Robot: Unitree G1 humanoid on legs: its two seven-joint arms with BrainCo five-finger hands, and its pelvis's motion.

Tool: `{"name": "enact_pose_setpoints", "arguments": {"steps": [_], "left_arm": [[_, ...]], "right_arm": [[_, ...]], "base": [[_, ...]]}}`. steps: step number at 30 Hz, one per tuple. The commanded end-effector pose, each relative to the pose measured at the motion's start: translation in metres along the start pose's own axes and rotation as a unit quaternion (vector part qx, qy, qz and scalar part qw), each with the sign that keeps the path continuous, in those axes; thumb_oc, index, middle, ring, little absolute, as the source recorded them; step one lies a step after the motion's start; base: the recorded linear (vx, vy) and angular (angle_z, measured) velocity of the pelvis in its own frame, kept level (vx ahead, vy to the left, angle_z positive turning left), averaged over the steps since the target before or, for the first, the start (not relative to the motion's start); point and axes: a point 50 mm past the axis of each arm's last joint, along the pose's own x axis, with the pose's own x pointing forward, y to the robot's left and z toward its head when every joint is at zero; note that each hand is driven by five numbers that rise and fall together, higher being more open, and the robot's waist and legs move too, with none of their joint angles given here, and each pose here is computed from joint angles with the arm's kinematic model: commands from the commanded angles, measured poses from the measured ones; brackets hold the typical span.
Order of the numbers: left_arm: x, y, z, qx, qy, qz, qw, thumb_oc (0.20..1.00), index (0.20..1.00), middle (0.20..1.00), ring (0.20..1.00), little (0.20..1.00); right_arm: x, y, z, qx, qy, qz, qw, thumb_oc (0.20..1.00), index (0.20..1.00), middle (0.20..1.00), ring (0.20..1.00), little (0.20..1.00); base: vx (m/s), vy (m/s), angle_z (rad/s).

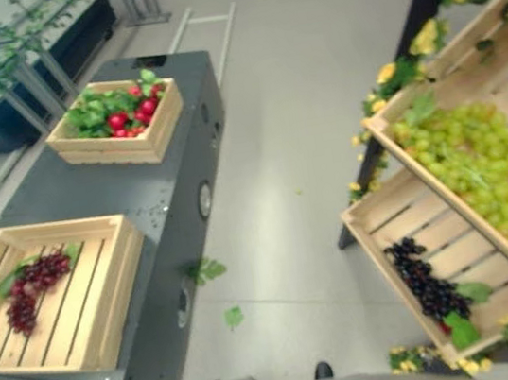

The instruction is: Pick up the fruits from the basket on one side to the basket on the other side

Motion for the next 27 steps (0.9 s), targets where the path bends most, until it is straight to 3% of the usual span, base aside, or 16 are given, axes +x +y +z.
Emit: {"name": "enact_pose_setpoints", "arguments": {"steps": [1,8,17,27], "left_arm": [[-0.001,-0.024,0.004,-0.052,-0.004,-0.036,0.998,1.0,1.0,1.0,1.0,1.0],[0.0,-0.015,0.003,-0.064,-0.003,-0.034,0.997,1.0,1.0,1.0,1.0,1.0],[0.003,0.005,0.023,-0.012,-0.034,-0.021,0.999,1.0,1.0,1.0,1.0,1.0],[0.002,0.003,0.01,-0.034,-0.004,-0.025,0.999,1.0,1.0,1.0,1.0,1.0]], "right_arm": [[0.002,-0.01,0.01,0.022,-0.015,-0.012,1.0,1.0,1.0,1.0,1.0,1.0],[0.002,0.004,0.013,0.033,-0.014,0.006,0.999,1.0,1.0,1.0,1.0,1.0],[0.003,0.013,0.023,0.092,-0.018,0.018,0.995,1.0,1.0,1.0,1.0,1.0],[0.001,0.021,0.007,0.044,0.022,0.039,0.998,1.0,1.0,1.0,1.0,1.0]], "base": [[-0.07,0.142,1.38],[-0.03,0.187,0.7],[-0.08,0.156,0.29],[0.02,-0.029,0.18]]}}
